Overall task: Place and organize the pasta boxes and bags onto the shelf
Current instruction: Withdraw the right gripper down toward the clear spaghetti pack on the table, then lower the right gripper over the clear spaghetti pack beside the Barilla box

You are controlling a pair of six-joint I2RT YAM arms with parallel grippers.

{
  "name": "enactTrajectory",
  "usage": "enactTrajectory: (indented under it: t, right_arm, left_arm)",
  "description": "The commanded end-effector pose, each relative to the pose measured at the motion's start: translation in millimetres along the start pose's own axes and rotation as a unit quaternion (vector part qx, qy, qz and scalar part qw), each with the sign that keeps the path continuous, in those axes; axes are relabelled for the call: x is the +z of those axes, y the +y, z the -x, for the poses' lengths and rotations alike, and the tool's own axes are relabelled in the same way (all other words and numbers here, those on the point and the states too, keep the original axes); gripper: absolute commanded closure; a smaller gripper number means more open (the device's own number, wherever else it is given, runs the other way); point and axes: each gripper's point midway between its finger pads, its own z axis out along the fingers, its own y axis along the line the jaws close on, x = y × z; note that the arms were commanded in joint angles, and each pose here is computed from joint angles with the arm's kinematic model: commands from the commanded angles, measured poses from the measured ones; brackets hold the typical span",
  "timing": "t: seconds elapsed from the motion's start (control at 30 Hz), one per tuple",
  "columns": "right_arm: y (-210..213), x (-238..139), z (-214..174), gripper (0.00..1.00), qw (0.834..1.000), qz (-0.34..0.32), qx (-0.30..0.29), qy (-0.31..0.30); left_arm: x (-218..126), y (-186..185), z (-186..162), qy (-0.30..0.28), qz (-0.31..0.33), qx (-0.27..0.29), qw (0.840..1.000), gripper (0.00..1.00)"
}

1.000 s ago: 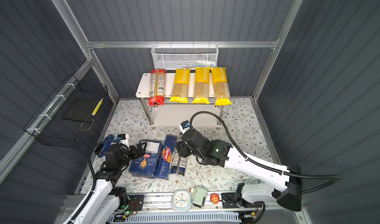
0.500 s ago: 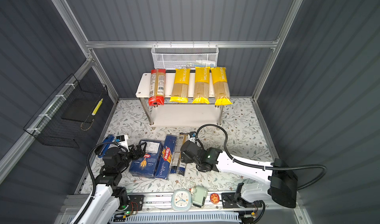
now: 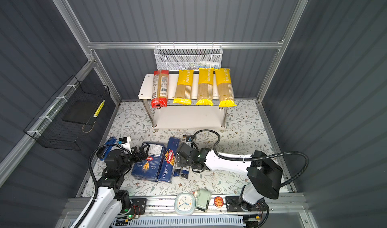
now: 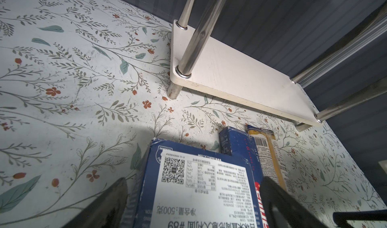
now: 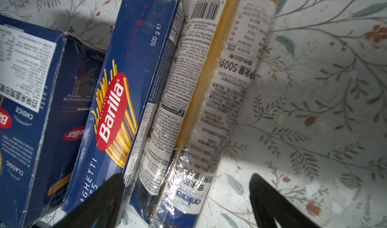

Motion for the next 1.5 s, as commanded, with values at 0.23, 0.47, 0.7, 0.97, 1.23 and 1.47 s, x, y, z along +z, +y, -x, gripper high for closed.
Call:
enactTrajectory:
  t: [0.23,0.47,0.7,0.97,1.23,1.47]
  right_arm:
    - [1.7,22.0,-5.1,0.01,0.999,-0.026,-0.005,0.029]
    - [-2.7,33.3,-3.1,0.01,0.999,-0.043,-0.006,0.028]
    - [-5.7,42.9,-6.1,0.01,0.998,-0.054,-0.010,0.039]
    - [-9.9,48.9,-11.5,0.01,0.998,-0.055,0.003,0.038]
    - [-21.7,52.3,-21.0,0.01,0.994,-0.091,-0.019,0.063]
    - [-44.7,42.3,-28.8,0.01,0.989,-0.128,-0.025,0.070]
  left_arm:
    - [1.1,-2.4,-1.7,0.001,-0.012,0.002,1.000,0.01]
    - [1.0,-2.7,-2.0,0.002,-0.013,0.002,1.000,0.01]
    - [1.0,-2.1,-1.9,0.002,-0.011,0.001,1.000,0.01]
    - [1.8,-3.1,-2.0,0.003,-0.014,0.002,1.000,0.01]
    - [1.2,-3.4,-1.9,0.002,-0.015,0.002,1.000,0.01]
    - [1.0,-2.8,-2.0,0.001,-0.014,0.003,1.000,0.01]
